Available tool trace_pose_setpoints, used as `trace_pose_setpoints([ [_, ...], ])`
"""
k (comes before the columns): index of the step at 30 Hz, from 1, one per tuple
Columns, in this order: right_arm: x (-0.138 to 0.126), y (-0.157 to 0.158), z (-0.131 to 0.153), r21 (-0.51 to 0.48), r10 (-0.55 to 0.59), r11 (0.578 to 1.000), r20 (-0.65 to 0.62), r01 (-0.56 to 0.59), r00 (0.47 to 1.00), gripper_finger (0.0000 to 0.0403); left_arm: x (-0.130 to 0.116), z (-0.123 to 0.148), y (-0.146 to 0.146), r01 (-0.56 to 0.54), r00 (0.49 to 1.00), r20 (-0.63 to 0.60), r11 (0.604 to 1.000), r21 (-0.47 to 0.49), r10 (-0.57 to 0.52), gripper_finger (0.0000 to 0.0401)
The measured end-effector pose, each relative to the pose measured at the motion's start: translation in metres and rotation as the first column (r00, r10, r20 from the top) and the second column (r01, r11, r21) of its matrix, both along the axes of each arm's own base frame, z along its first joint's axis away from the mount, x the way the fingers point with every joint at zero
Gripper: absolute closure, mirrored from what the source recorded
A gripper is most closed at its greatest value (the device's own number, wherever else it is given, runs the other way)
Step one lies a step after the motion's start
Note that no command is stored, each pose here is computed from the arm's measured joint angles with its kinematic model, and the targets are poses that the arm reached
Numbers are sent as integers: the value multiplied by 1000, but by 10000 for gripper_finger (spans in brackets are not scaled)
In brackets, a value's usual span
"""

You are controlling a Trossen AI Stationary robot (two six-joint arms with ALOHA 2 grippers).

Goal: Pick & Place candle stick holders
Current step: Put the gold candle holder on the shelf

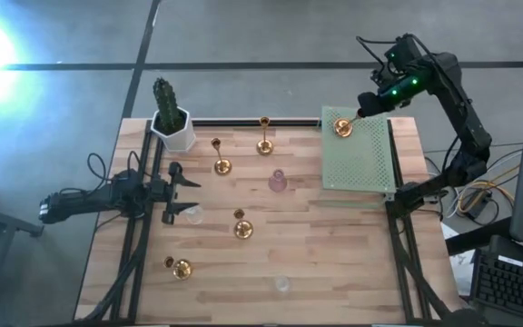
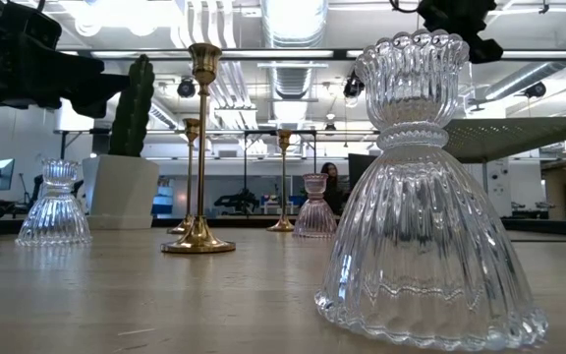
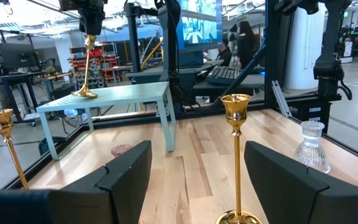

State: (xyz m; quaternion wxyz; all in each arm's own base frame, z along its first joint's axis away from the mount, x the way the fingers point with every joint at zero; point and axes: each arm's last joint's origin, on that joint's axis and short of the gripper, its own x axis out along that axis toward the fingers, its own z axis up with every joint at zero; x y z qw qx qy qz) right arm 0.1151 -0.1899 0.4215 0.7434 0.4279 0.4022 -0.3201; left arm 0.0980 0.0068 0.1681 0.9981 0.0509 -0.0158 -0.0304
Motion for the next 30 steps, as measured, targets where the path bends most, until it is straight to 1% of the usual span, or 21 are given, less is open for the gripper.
trace_pose_setpoints([
  [4, 0, 0, 0, -14, -2, 1000, -19, 2, 1000, 394, 0, 0, 0, 0, 1000, 0, 1000, 0, 0, 139],
  [7, -1, 0, 0, -18, 4, 1000, -20, -5, 1000, 383, 0, 0, 0, 0, 1000, -1, 1000, 0, 0, 139],
  [22, 0, 0, 0, -24, 14, 1000, -23, -15, 1000, 263, 0, 0, 0, 0, 1000, 0, 1000, 0, 0, 139],
  [26, -1, 0, 0, -25, 14, 1000, -22, -15, 1000, 245, 0, 0, 0, 0, 1000, 0, 1000, 0, 0, 139],
  [30, -2, 1, 8, -60, 24, 998, -10, -24, 1000, 236, 0, 0, 0, 0, 1000, 0, 1000, 0, 0, 139],
])
